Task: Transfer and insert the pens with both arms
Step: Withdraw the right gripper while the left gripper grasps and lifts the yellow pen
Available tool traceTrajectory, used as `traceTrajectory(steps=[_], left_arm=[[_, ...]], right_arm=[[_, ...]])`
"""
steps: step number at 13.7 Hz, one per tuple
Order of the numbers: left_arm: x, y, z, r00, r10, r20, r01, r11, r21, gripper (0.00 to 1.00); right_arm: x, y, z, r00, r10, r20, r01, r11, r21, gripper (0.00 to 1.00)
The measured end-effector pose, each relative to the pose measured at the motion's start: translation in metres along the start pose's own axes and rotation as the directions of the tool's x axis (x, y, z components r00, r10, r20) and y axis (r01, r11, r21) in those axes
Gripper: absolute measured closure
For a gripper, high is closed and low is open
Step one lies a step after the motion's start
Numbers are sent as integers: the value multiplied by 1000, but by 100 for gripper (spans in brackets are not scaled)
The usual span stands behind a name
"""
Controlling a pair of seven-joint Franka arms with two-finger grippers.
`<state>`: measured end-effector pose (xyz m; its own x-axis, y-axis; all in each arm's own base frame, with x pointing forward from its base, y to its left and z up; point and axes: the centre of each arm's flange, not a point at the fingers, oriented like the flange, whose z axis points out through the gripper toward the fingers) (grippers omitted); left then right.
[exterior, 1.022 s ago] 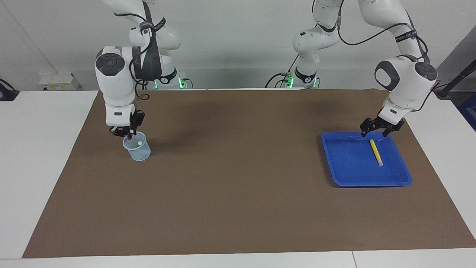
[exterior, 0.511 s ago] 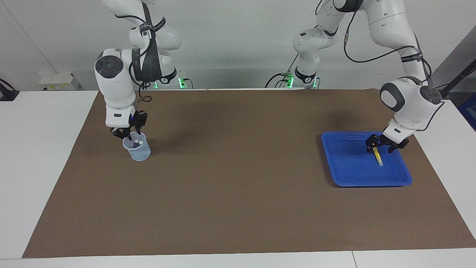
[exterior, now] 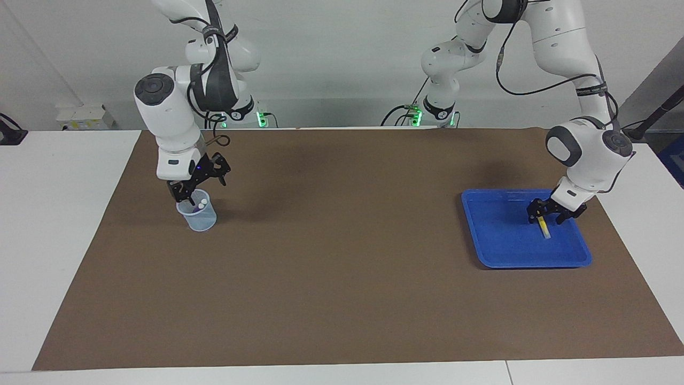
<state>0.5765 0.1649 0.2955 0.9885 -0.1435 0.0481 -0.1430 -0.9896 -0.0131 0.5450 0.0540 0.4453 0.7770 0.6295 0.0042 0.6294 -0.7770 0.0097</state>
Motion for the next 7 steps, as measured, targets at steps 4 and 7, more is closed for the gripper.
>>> traceTrajectory(steps=[4, 7], left_arm=[[1, -4, 1, 1000, -4, -18, 4, 1000, 9, 55], [1, -6, 0, 1000, -6, -24, 7, 1000, 14, 78]], right_arm=[[20, -30, -7, 994, 93, -49, -89, 994, 69, 0], [23, -35, -8, 983, 170, -68, -161, 979, 124, 0]])
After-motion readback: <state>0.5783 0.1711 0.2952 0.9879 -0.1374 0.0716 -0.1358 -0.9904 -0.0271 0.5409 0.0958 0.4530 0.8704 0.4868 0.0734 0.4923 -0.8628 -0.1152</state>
